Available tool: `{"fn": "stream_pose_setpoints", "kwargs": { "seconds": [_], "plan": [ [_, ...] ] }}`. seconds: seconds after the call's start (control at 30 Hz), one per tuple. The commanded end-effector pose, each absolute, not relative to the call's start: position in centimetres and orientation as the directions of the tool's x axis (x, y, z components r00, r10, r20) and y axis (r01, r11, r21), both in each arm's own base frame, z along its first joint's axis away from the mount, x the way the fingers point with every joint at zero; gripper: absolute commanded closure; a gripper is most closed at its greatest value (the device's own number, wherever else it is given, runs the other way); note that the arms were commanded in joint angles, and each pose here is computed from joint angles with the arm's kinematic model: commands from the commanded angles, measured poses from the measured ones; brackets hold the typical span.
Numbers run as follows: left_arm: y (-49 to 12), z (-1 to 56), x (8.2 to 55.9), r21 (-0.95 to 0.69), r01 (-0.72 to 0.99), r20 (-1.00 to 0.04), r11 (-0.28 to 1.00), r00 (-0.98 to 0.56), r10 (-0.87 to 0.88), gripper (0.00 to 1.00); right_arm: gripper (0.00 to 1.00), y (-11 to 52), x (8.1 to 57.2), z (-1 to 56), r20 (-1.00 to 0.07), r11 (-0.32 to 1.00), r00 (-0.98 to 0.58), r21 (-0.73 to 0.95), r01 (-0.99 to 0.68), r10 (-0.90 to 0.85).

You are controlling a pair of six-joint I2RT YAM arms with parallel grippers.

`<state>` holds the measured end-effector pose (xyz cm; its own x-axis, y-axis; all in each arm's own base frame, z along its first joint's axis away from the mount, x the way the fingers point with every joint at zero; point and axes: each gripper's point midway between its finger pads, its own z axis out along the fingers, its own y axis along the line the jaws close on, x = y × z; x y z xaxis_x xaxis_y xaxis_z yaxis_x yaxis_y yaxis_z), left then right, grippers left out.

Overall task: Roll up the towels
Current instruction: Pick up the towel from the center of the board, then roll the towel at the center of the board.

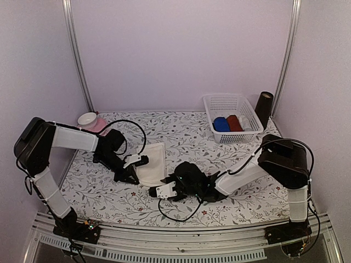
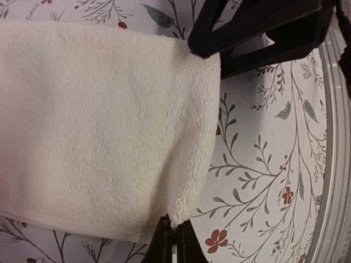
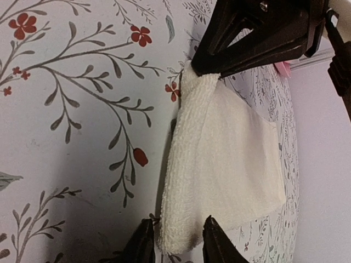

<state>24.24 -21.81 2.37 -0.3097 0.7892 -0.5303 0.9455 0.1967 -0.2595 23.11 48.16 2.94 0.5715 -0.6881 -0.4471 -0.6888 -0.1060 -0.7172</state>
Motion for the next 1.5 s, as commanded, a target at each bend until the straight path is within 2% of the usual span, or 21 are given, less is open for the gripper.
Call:
{"fn": "stream_pose_setpoints", "kwargs": {
  "seconds": [0.0, 0.17, 0.27, 0.37, 0.47, 0.63, 0.67, 0.77, 0.9, 1.03, 1.33, 1.47],
  "plan": [
    [-21.8, 3.3, 23.9, -0.28, 0.944, -0.561, 0.176, -0.309, 0.768, 1.0, 0.76, 47.7, 22.7, 0.8, -0.416, -0.152, 0.567, -0.696, -0.702, -0.711],
    [-21.6, 3.1, 23.6, -0.285, 0.944, -0.56, 0.167, -0.305, 0.77, 1.0, 0.95, 48.1, 22.8, 1.1, -0.444, -0.124, 0.547, -0.685, -0.718, -0.71],
    [-21.3, 3.0, 23.4, -0.279, 0.947, -0.554, 0.161, -0.295, 0.779, 0.95, 0.97, 48.3, 23.0, 1.4, -0.46, -0.103, 0.527, -0.676, -0.73, -0.715],
    [-21.2, 3.2, 23.2, -0.26, 0.955, -0.556, 0.145, -0.271, 0.786, 0.8, 0.97, 48.7, 22.5, 2.3, -0.505, -0.086, 0.497, -0.635, -0.767, -0.706],
    [-21.0, 3.8, 23.0, -0.227, 0.965, -0.569, 0.129, -0.239, 0.787, 0.52, 0.98, 49.0, 21.6, 3.5, -0.57, -0.068, 0.45, -0.567, -0.821, -0.687],
    [-21.2, 5.7, 22.7, -0.147, 0.985, -0.63, 0.096, -0.168, 0.758, 0.2, 0.98, 49.2, 21.0, 4.0, -0.633, -0.037, 0.343, -0.444, -0.895, -0.694],
    [-21.3, 6.0, 22.4, -0.138, 0.987, -0.641, 0.087, -0.156, 0.752, 0.15, 0.97, 49.2, 21.0, 4.2, -0.645, -0.032, 0.321, -0.418, -0.908, -0.693],
    [-21.4, 6.2, 21.9, -0.112, 0.991, -0.659, 0.069, -0.126, 0.741, 0.07, 0.97, 49.0, 21.0, 4.3, -0.688, -0.009, 0.236, -0.316, -0.949, -0.687],
    [-21.2, 5.4, 21.5, -0.113, 0.992, -0.643, 0.061, -0.12, 0.757, 0.09, 0.98, 49.8, 21.4, 5.4, -0.728, 0.009, 0.155, -0.216, -0.976, -0.668],
    [-21.1, 4.3, 21.4, -0.134, 0.989, -0.619, 0.065, -0.135, 0.774, 0.15, 0.98, 49.9, 22.0, 5.8, -0.746, 0.024, 0.076, -0.122, -0.992, -0.662],
    [-21.0, 3.8, 22.7, -0.106, 0.988, -0.607, 0.114, -0.155, 0.78, 0.38, 0.97, 49.6, 23.1, 5.8, -0.754, 0.038, -0.048, 0.031, -0.999, -0.656],
    [-20.8, 3.3, 23.4, -0.104, 0.984, -0.597, 0.146, -0.179, 0.782, 0.51, 0.98, 49.5, 23.3, 5.5, -0.747, 0.04, -0.074, 0.063, -0.997, -0.66]
  ]
}}
